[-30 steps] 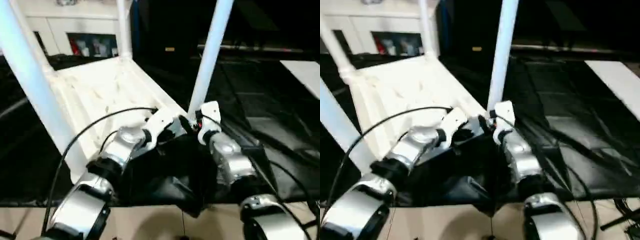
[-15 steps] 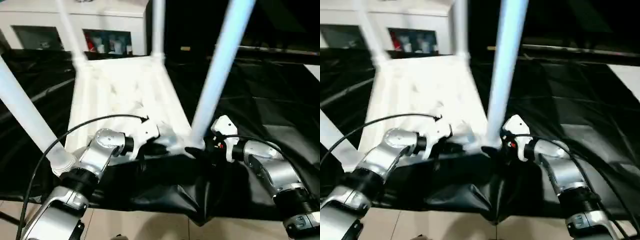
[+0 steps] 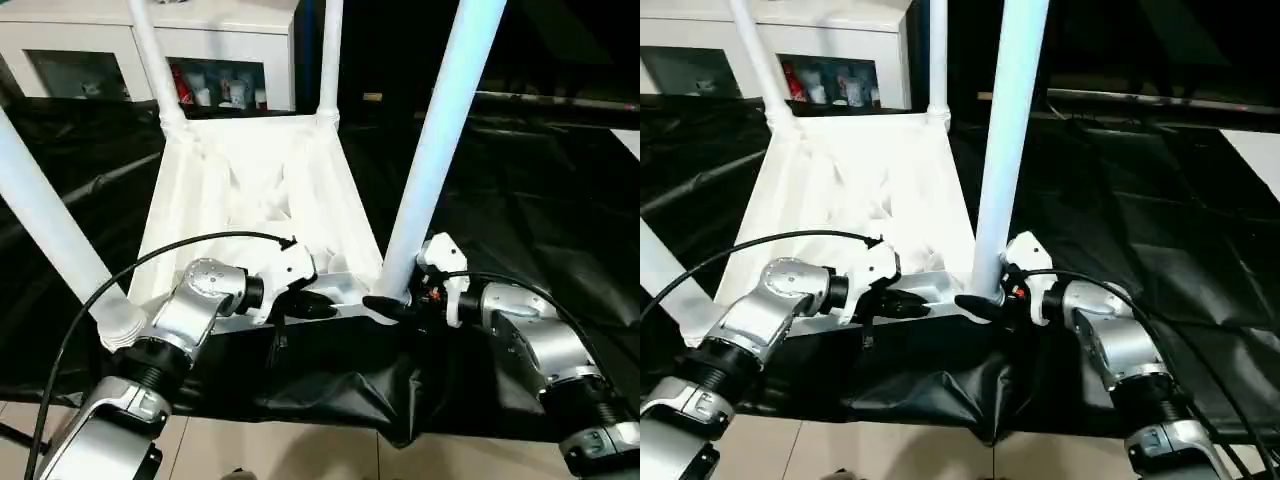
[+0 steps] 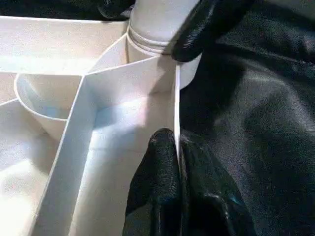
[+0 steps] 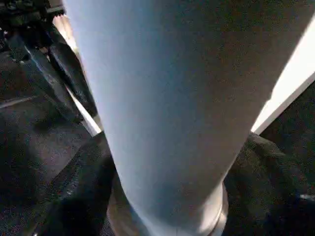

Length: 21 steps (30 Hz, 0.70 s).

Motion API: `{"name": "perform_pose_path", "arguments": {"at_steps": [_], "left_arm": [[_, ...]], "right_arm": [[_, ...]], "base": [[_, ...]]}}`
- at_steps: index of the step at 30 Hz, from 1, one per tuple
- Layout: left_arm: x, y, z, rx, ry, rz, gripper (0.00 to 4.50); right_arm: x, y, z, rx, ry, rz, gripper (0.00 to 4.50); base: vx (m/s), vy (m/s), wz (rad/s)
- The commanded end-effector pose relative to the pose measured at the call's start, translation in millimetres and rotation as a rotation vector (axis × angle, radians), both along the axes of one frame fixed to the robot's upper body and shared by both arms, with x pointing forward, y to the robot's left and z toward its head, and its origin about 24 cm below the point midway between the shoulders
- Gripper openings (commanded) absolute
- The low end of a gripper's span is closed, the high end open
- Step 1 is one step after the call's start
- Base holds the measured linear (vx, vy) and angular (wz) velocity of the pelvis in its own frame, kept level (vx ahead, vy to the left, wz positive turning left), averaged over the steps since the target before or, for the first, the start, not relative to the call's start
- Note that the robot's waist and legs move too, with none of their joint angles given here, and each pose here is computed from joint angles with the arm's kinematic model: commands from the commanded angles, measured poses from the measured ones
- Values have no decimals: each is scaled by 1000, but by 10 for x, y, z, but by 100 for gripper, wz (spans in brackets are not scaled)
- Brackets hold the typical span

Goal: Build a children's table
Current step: Rotate leg to tighten

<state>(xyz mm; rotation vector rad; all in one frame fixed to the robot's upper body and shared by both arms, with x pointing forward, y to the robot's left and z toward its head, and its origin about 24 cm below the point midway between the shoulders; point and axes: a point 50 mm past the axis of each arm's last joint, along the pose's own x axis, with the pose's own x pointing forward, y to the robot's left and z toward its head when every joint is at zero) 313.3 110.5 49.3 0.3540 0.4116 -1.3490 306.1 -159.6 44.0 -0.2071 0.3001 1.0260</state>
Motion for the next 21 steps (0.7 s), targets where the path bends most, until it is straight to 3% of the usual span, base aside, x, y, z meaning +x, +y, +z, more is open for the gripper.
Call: {"name": "perform_pose_path", "arguments": {"at_steps": [1, 8, 14, 16, 20, 21], "left_arm": [[-43, -129, 82, -53, -17, -81, 0], [-31, -122, 87, -48, -18, -76, 0], [-30, -112, 81, -43, -19, -71, 0], [30, -105, 42, -18, -17, 6, 0], [152, -214, 12, -41, -19, 147, 0], [203, -286, 3, -47, -21, 205, 0]], "right_arm": [[27, 14, 7, -35, -17, 1, 322], [13, 2, -56, -64, -20, 0, 265], [30, 16, -72, -24, -17, -44, 257], [82, 55, -126, 51, 7, -172, 256], [113, 201, -248, 72, 37, -329, 256], [137, 304, -283, 92, 58, -412, 256]], "base": [[0, 0, 0], [0, 0, 0], [0, 0, 0], [0, 0, 0], [0, 0, 0], [0, 0, 0]]}}
